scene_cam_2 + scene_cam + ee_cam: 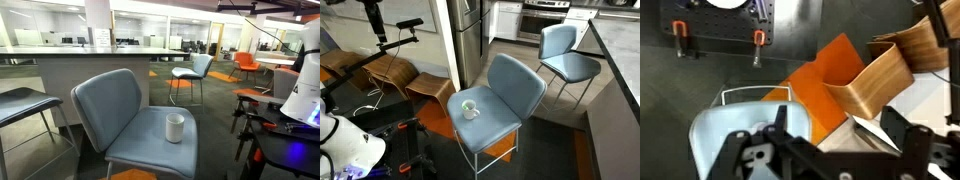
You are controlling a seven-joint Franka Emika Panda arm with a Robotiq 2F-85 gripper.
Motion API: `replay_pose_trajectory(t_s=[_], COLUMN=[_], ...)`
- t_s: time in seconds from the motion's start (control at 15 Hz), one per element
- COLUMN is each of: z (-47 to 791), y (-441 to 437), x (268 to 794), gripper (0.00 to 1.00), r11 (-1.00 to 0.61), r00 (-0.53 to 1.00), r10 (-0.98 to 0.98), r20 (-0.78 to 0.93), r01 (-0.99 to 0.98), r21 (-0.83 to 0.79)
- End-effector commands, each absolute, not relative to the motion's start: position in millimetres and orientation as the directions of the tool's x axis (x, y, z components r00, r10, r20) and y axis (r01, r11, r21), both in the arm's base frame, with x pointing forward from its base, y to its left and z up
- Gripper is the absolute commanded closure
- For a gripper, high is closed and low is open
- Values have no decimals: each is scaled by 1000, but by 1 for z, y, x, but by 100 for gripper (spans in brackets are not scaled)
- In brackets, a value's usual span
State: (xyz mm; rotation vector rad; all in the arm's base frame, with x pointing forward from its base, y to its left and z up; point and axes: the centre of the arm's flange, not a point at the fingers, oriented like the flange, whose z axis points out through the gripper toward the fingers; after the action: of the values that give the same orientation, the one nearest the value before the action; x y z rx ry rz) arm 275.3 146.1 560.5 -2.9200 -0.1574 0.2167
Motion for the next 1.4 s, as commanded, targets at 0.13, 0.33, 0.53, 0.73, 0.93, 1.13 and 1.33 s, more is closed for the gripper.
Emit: replay_pose_trajectory(t_s=[0.13,0.33,0.53,0.73,0.93,1.13,1.33], z=[561,561,561,553,523,480,423], y=[146,146,146,147,141,129,119], x=[275,275,275,295,341,396,447], gripper=[0,0,0,0,0,0,0], r11=[-972,-972,-972,-974,-982,-988,-990], r00=[984,984,984,983,986,992,994], r10=[121,121,121,130,104,80,54], r20=[-134,-134,-134,-131,-128,-102,-91], r01=[90,90,90,102,82,65,41], r21=[-215,-215,-215,-202,-168,-143,-135])
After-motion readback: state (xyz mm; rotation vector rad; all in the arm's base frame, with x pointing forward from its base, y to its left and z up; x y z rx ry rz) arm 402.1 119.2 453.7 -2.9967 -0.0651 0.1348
